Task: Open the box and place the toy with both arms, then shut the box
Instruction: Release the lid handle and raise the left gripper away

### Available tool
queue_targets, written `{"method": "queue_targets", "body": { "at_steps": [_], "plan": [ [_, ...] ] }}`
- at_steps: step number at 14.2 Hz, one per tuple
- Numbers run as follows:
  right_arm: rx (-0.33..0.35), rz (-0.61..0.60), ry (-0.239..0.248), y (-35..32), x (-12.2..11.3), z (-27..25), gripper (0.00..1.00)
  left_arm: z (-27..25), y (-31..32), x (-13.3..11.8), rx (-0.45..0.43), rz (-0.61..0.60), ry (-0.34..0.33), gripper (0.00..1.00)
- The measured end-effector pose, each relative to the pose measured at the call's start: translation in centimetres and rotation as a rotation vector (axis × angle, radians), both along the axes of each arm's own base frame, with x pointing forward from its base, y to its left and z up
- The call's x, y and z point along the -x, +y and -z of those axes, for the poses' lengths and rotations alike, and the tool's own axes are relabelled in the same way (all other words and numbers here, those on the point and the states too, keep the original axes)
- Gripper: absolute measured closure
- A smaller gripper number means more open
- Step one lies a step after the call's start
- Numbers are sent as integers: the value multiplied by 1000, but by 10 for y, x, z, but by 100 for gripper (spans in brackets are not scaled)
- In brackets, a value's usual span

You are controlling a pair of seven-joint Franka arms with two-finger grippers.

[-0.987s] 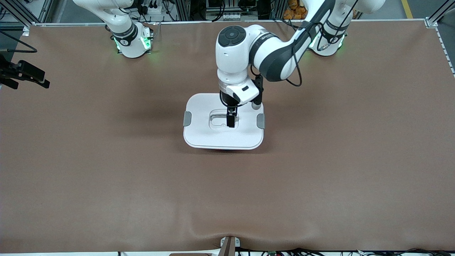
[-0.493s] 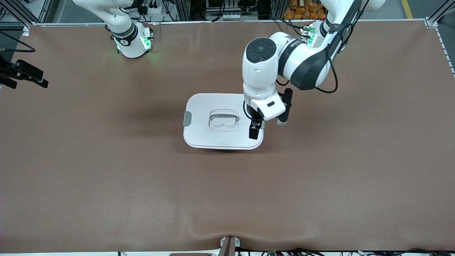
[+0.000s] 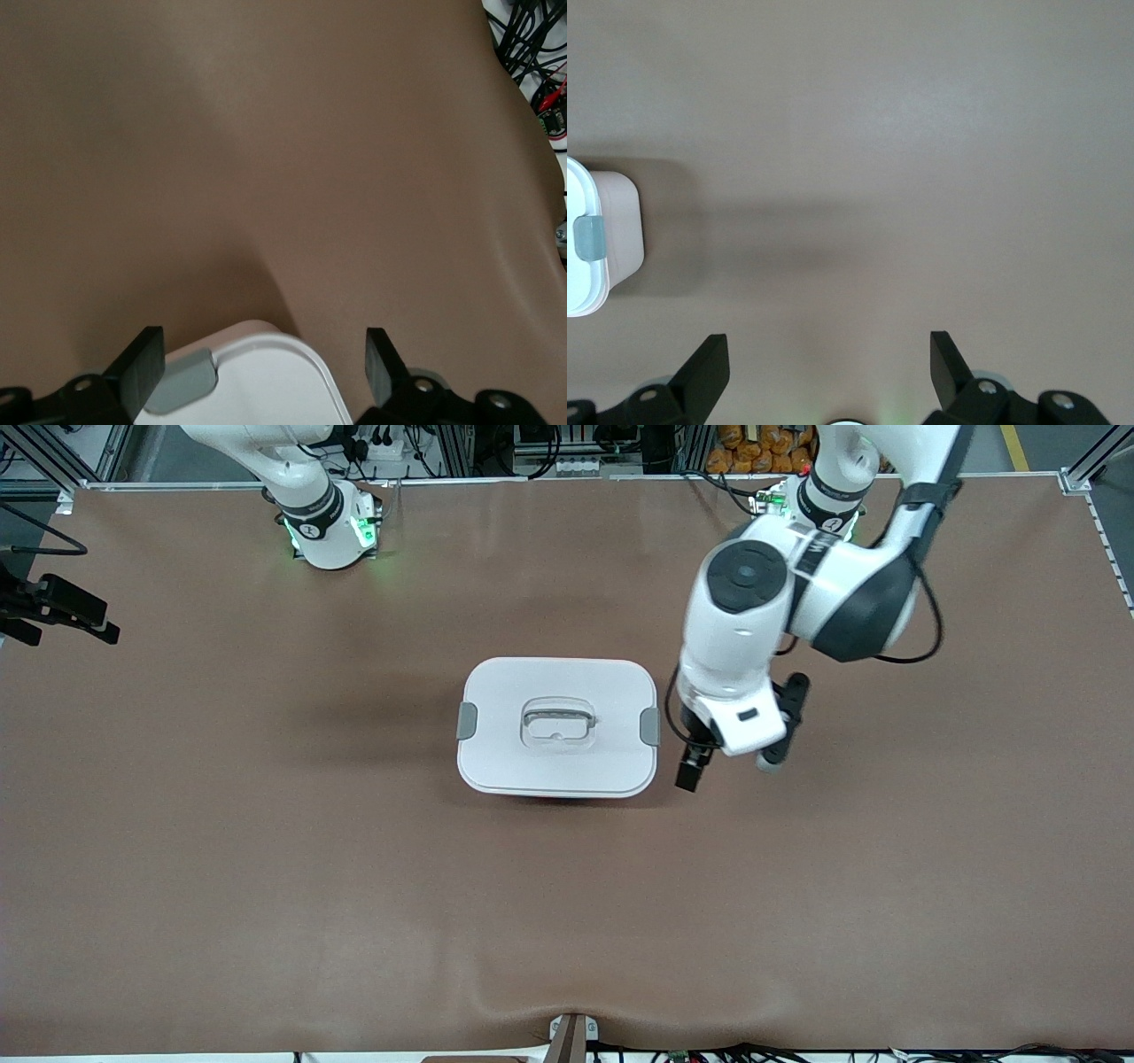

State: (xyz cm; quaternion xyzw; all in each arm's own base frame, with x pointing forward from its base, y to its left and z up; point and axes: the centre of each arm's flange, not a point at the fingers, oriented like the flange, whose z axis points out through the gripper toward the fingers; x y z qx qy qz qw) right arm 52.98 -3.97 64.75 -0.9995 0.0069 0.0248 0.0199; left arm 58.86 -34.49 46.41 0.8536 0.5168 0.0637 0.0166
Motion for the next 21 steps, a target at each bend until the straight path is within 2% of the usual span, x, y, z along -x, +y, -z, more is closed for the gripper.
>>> {"method": "queue_targets", "body": {
  "at_steps": [8,13,16,21],
  "plan": [
    [0,6,-1,-3,0,0,0,-42,97,-30,-36,189,1,0],
    [0,6,-1,-3,0,0,0,-68,170,-39,-54,350,34,0],
    [0,7,-1,-4,0,0,0,-94,219,-33,-78,462,65,0],
    [0,6,-9,-3,-1,-1,0,-142,278,-6,-84,598,104,0]
  ]
}}
